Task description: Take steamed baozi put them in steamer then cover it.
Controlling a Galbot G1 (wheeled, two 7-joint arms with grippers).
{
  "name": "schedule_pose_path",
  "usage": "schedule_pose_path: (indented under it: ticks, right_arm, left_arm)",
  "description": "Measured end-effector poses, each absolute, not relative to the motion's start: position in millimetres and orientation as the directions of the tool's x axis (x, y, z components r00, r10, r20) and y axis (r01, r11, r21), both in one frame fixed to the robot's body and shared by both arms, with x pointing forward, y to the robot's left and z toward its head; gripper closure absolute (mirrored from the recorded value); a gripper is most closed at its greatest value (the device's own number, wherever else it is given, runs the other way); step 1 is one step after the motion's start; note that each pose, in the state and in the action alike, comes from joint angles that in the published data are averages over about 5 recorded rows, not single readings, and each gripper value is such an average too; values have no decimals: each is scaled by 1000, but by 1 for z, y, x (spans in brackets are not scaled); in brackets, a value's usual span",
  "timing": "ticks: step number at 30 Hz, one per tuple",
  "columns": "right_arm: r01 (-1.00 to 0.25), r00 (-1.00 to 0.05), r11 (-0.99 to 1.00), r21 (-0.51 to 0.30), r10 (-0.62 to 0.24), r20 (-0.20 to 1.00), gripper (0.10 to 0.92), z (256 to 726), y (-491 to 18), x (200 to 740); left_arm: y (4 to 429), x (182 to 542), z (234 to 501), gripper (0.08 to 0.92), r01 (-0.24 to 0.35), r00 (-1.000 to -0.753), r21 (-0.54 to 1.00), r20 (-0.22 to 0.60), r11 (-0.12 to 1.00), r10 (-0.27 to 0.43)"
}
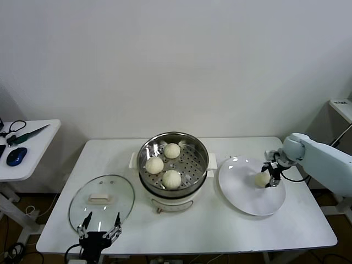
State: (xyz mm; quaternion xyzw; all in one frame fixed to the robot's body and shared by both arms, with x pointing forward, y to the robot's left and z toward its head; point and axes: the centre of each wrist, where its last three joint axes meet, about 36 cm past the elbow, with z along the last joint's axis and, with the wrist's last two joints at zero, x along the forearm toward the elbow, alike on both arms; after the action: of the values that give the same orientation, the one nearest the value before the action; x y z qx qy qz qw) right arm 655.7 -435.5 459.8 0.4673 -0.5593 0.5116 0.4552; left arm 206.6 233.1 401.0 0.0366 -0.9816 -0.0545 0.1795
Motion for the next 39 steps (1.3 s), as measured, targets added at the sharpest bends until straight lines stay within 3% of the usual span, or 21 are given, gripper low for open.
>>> schedule_pose_path:
  ticks: [6, 12, 20, 24, 30, 39]
  right_arm:
    - [-987, -156, 44, -153, -78, 985, 327, 484, -435, 660]
    - [-980, -197, 4, -198, -130, 972, 327, 548, -408, 674]
    - [-952, -261, -91, -291, -254, 931, 327, 669, -320, 678]
    - [-942, -251, -140, -306, -309, 917, 327, 701, -266, 666]
    - [-936, -212, -202, -287, -328, 921, 327, 703, -202, 651]
    - [-932, -172, -263, -251, -288, 942, 327, 661, -148, 649]
  left_arm:
    - [232, 206, 401, 177, -50, -934, 123, 347, 991, -90]
    - [230, 206, 401, 177, -44, -934, 126, 346, 991, -86]
    - [228, 208, 401, 177, -38, -935, 128, 346, 991, -80]
    - [229, 208, 401, 177, -37, -935, 129, 345, 991, -80]
    - [229, 209, 402, 177, -40, -935, 129, 344, 991, -83]
    - [233, 210, 402, 177, -47, -933, 128, 348, 991, -89]
